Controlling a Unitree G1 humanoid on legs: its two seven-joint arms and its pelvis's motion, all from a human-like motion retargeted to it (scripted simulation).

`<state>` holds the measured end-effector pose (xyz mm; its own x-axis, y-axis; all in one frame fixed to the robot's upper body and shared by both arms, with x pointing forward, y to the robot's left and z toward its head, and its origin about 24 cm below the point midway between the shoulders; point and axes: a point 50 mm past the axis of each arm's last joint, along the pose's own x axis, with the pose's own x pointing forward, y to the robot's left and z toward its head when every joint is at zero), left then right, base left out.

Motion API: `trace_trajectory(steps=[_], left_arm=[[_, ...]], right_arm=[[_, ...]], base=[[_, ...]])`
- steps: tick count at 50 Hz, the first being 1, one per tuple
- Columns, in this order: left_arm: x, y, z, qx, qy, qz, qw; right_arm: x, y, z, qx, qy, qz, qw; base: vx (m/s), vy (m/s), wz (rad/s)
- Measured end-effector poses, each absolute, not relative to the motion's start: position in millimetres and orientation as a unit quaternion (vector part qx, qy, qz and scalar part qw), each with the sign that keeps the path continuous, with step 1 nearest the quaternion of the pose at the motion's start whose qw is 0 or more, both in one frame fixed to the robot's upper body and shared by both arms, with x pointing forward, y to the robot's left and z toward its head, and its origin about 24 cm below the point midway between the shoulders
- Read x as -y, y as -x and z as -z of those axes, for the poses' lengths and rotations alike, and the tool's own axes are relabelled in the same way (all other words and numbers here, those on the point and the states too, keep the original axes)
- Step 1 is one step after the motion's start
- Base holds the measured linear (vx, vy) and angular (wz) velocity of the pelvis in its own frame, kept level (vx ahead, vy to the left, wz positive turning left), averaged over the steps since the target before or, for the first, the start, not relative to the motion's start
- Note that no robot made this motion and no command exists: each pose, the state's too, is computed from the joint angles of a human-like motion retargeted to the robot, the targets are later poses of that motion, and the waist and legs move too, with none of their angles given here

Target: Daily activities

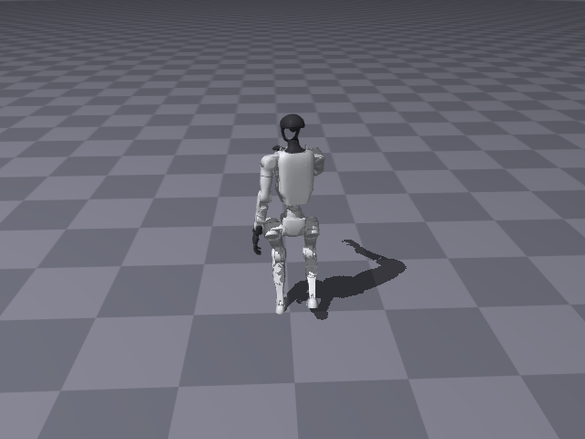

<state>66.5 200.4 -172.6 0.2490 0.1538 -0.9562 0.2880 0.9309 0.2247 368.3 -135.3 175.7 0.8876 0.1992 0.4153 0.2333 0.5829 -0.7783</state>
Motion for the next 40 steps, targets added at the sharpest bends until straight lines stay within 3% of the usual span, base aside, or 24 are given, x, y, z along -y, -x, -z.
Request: trace_trajectory(steps=[6,13,32,40], left_arm=[[-206,-130,153,-0.511,-0.21,0.022,0.833],[-211,-160,136,-0.448,-0.266,0.046,0.852],[-216,-86,160,-0.555,-0.281,0.151,0.769],[-219,-93,158,-0.546,-0.298,0.171,0.764]], right_arm=[[127,-362,-119,0.144,0.458,-0.037,0.876],[118,-341,-83,0.094,0.436,-0.106,0.889],[84,-292,-36,0.007,0.376,-0.335,0.864],[122,-280,25,-0.142,0.397,-0.325,0.846]], base=[[0.3,-0.06,0.77],[0.31,-0.12,0.54],[0.13,-0.14,0.45],[0.01,-0.05,0.49]])
